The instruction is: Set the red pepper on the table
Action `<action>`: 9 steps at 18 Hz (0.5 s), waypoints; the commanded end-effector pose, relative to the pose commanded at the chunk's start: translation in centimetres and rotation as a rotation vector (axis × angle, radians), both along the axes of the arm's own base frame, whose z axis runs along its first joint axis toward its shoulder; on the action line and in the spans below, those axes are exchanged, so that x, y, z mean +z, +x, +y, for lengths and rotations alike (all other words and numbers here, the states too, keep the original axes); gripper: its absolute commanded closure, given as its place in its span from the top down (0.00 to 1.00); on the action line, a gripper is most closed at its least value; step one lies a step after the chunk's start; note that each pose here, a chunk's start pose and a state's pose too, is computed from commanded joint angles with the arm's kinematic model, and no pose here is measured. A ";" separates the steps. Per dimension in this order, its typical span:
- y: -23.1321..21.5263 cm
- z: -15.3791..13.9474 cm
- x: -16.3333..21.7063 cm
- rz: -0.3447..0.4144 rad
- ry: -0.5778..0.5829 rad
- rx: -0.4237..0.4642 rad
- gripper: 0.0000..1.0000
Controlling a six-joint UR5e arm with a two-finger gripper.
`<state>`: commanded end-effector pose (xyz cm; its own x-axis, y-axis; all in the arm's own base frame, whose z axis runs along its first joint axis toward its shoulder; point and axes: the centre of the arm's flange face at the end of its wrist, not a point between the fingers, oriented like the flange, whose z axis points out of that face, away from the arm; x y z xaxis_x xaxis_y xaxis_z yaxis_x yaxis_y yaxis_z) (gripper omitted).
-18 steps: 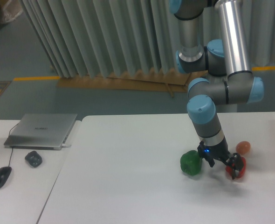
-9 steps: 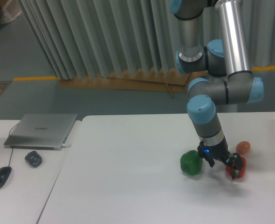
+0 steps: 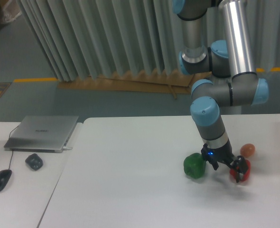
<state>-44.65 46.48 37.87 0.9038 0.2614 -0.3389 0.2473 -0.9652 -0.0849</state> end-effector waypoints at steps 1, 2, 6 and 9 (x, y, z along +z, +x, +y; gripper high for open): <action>0.0 0.1 -0.1 -0.001 -0.001 -0.002 1.00; 0.1 0.1 0.0 0.000 0.000 -0.002 1.00; 0.1 0.0 0.0 -0.001 0.001 -0.002 1.00; 0.3 0.2 -0.1 -0.004 0.001 -0.004 1.00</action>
<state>-44.32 46.64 37.73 0.9063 0.2581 -0.3348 0.2438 -0.9661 -0.0849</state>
